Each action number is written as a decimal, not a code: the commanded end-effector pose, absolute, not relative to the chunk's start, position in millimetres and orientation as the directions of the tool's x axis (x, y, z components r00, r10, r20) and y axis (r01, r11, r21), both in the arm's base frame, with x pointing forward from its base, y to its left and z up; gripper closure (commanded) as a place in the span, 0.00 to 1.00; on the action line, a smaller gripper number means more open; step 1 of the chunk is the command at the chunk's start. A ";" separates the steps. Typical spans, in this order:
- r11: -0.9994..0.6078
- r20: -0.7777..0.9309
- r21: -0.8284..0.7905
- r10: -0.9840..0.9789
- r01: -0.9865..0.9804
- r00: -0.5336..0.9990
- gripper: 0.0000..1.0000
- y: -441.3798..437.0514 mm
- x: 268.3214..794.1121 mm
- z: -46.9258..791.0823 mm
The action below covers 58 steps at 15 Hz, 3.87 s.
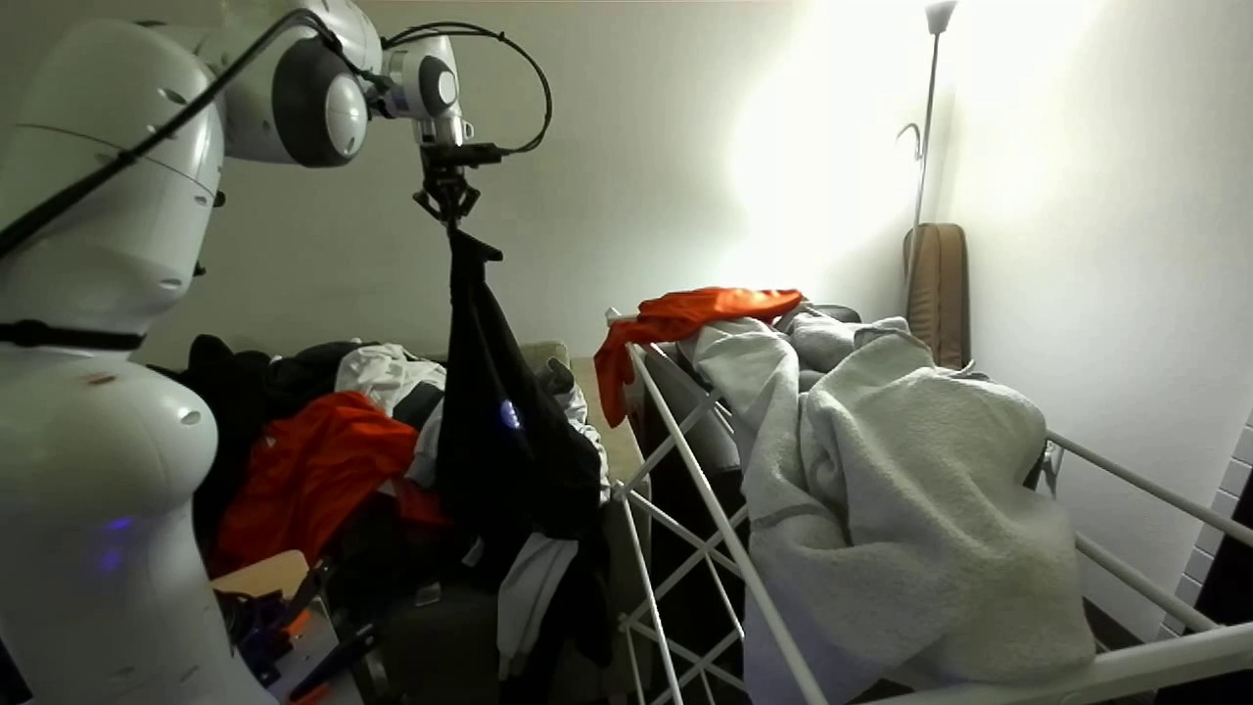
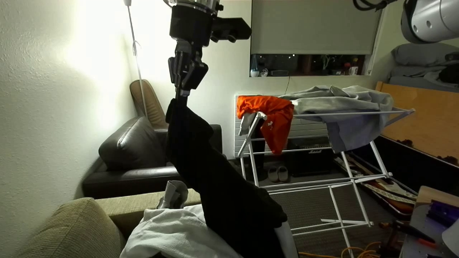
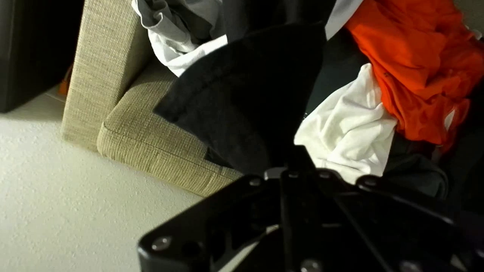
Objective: Put the black shirt on the couch
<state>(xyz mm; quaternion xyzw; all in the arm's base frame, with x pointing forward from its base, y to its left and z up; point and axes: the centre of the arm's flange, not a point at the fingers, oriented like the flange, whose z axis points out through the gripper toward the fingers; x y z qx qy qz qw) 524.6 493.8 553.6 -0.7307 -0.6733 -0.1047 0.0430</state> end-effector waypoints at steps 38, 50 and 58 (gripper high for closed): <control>-0.087 0.056 -0.059 0.994 0.994 0.090 0.29 460.8 529.9 520.8; -0.169 -0.045 -0.197 0.986 0.966 0.163 0.00 444.3 477.7 530.6; -0.153 -0.132 -0.293 0.984 0.944 0.119 0.00 438.8 438.0 509.8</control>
